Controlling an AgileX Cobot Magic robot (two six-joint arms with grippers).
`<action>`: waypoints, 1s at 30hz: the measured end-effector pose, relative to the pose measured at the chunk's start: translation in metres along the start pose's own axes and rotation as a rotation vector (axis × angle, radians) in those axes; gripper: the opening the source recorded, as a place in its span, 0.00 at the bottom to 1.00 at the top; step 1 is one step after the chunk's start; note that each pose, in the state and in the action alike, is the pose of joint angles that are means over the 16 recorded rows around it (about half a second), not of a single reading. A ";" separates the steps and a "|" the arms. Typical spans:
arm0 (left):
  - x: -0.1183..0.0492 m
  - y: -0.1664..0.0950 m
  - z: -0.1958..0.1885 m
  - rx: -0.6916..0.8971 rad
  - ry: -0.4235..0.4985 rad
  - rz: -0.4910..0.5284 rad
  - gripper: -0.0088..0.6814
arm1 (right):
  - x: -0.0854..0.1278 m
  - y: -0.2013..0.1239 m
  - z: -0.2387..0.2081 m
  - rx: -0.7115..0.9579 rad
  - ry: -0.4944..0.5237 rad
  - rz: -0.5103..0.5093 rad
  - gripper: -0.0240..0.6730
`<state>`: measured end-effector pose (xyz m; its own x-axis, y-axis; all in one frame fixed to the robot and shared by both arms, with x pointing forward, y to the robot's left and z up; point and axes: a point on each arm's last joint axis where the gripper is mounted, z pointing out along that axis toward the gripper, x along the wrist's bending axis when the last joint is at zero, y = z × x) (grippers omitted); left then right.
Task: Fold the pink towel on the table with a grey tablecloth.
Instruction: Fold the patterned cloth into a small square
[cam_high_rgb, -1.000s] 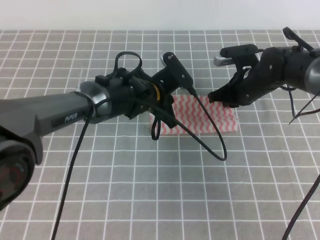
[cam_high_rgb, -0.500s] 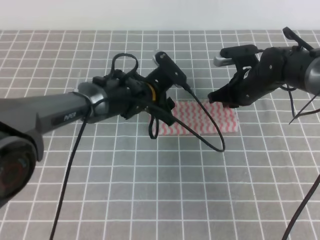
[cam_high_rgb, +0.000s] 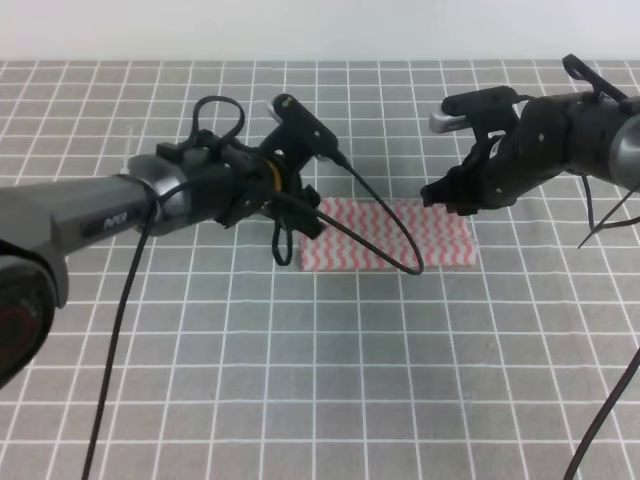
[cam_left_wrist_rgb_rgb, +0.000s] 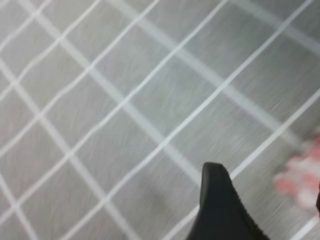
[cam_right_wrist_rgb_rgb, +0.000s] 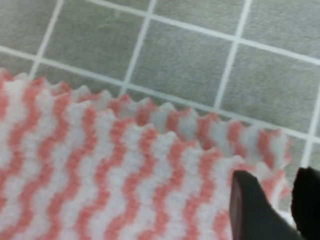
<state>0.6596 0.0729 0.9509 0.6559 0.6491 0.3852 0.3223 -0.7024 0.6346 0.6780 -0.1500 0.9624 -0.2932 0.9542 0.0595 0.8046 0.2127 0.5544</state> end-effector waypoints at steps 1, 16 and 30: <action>0.002 -0.002 0.000 0.009 0.002 -0.006 0.56 | 0.000 0.000 0.000 -0.001 -0.004 -0.002 0.27; 0.013 0.027 -0.048 -0.042 0.013 -0.211 0.33 | 0.003 0.001 -0.024 0.044 0.008 -0.001 0.08; -0.051 0.030 -0.037 0.055 -0.131 -0.224 0.02 | 0.030 -0.014 -0.020 0.170 0.143 -0.055 0.01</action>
<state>0.6107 0.0294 0.9756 0.6452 0.7497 0.1470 0.5042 -0.5624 0.6553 0.6481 -0.1289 0.9730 -0.3990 0.9034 0.1568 0.8575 0.3070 0.4129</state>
